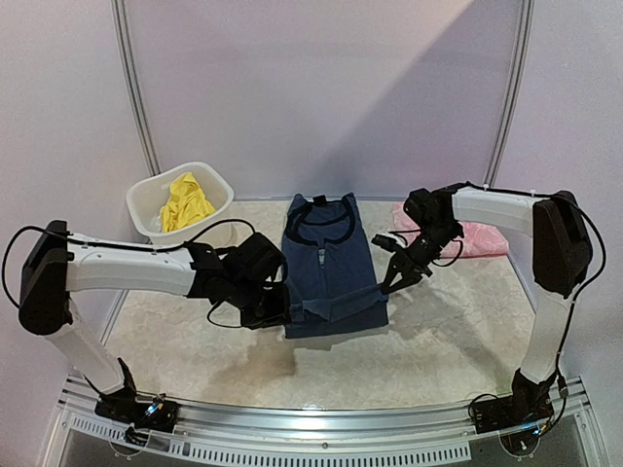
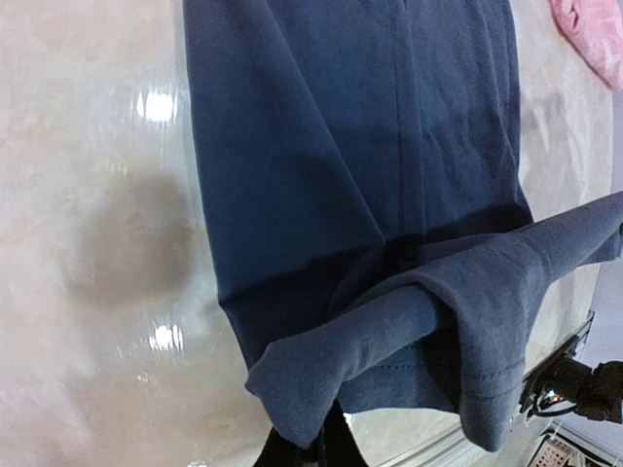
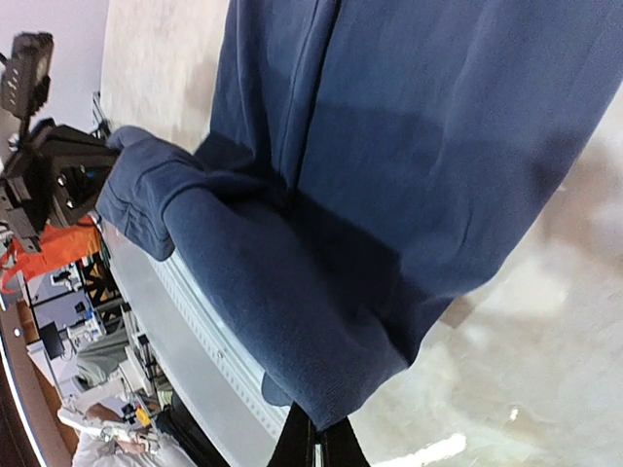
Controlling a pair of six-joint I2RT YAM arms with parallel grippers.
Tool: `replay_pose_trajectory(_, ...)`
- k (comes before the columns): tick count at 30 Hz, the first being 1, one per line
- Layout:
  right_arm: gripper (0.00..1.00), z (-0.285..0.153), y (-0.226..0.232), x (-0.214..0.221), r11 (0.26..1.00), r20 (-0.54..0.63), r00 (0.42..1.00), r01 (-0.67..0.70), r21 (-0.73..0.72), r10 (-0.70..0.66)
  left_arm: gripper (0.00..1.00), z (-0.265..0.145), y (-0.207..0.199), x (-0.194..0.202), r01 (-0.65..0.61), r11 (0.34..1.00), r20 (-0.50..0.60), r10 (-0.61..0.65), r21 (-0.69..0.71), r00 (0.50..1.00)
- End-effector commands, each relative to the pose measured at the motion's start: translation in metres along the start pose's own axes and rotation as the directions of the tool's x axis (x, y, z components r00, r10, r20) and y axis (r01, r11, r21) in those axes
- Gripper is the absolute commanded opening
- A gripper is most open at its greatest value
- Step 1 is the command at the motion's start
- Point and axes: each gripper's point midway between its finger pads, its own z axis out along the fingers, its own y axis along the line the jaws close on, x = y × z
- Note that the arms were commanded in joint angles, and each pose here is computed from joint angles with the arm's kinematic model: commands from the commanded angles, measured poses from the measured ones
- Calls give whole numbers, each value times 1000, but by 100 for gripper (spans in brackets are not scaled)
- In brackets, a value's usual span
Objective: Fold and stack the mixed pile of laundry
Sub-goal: Fold the rectangle-folded tank top at the center of the board.
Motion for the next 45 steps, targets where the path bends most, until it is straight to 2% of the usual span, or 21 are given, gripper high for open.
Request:
replay_pose_trajectory(1, 0, -8, -7, -30, 1000, 54, 999, -1, -6, 1, 0, 5, -2, -39, -35, 999, 81, 34, 3, 996)
replay_pose_trajectory(8, 0, -4, -28, -61, 1000, 91, 996, -15, 2, 15, 0, 21, -5, -81, -90, 995, 138, 94, -31, 986)
replay_pose_trajectory(16, 0, -21, -45, -107, 999, 168, 986, -16, 30, 11, 0, 35, 6, -107, -64, 997, 147, 71, -50, 987)
replay_pose_trajectory(19, 0, -17, -52, -115, 999, 172, 985, -20, 28, 14, 0, 37, 9, -122, -58, 997, 164, 66, -52, 984)
replay_pose_trajectory(25, 0, -3, -66, -127, 999, 164, 986, -39, 12, 36, 0, 53, 8, -139, -75, 996, 123, 80, -45, 989)
replay_pose_trajectory(31, 0, -5, -75, -145, 999, 211, 977, -36, 21, 30, 0, 68, 17, -145, -58, 997, 91, 62, -52, 994)
replay_pose_trajectory(39, 0, 1, -88, -158, 999, 236, 971, -32, 28, 25, 1, 64, 20, -169, -63, 997, 144, 69, -49, 987)
replay_pose_trajectory(45, 1, 0, -93, -173, 999, 265, 964, -29, 35, 18, 2, 71, 25, -182, -51, 998, 138, 57, -46, 989)
